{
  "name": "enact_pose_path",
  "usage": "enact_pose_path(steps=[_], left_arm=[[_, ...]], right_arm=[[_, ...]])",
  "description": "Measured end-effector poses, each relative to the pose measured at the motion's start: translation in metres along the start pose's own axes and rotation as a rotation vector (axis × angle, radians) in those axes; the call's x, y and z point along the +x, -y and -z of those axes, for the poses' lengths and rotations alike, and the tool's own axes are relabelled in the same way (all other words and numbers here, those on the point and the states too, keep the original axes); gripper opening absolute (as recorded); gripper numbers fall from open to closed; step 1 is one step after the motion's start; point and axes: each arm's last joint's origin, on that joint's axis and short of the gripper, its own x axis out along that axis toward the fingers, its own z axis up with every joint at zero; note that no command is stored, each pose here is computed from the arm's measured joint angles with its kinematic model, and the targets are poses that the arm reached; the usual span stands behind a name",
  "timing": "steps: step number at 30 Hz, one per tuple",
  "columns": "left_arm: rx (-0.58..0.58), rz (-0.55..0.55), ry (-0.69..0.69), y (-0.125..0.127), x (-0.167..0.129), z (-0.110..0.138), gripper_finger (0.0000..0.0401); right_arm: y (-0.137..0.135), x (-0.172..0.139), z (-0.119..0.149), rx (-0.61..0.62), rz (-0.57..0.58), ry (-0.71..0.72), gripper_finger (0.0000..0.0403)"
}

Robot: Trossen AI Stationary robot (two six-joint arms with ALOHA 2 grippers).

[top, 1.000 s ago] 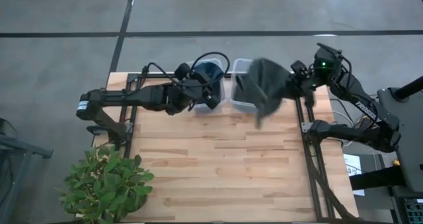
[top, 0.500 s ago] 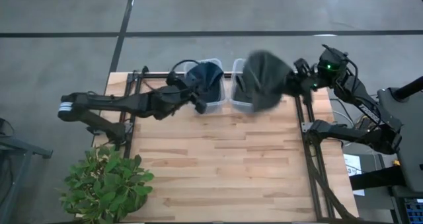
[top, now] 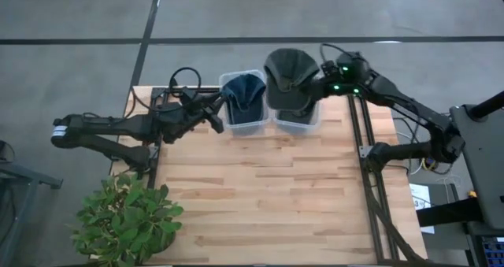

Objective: Pick & Place hat
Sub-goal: Put the gray cap into the transparent bin

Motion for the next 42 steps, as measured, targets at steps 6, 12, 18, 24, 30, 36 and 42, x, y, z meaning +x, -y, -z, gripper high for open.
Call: enact_pose_path(steps=[6, 12, 18, 24, 30, 36, 42], left_arm=[[-0.004, 0.017, 0.002, -0.001, -0.003, -0.001, 0.0092], [0.02, 0.029, -0.023, -0.001, -0.003, 0.002, 0.0092], [0.032, 0.028, -0.029, -0.001, -0.003, 0.002, 0.0092], [0.054, 0.028, -0.028, -0.001, -0.003, 0.002, 0.0092], [0.056, 0.028, -0.028, -0.001, -0.003, 0.002, 0.0092], [0.056, 0.048, -0.033, -0.001, -0.003, 0.002, 0.0092], [0.056, 0.055, -0.034, -0.001, -0.003, 0.002, 0.0092]], right_arm=[[0.025, 0.028, -0.004, 0.062, 0.102, -0.065, 0.0017], [0.036, 0.024, 0.003, 0.103, 0.26, -0.102, 0.0017], [0.034, 0.008, 0.006, 0.147, 0.319, -0.063, 0.0017], [0.038, 0.009, 0.012, 0.214, 0.358, -0.103, 0.0018], [0.044, 0.013, 0.018, 0.222, 0.379, -0.119, 0.0018], [0.048, 0.016, 0.022, 0.227, 0.387, -0.132, 0.0031], [0.051, 0.017, 0.025, 0.231, 0.393, -0.143, 0.0072]])
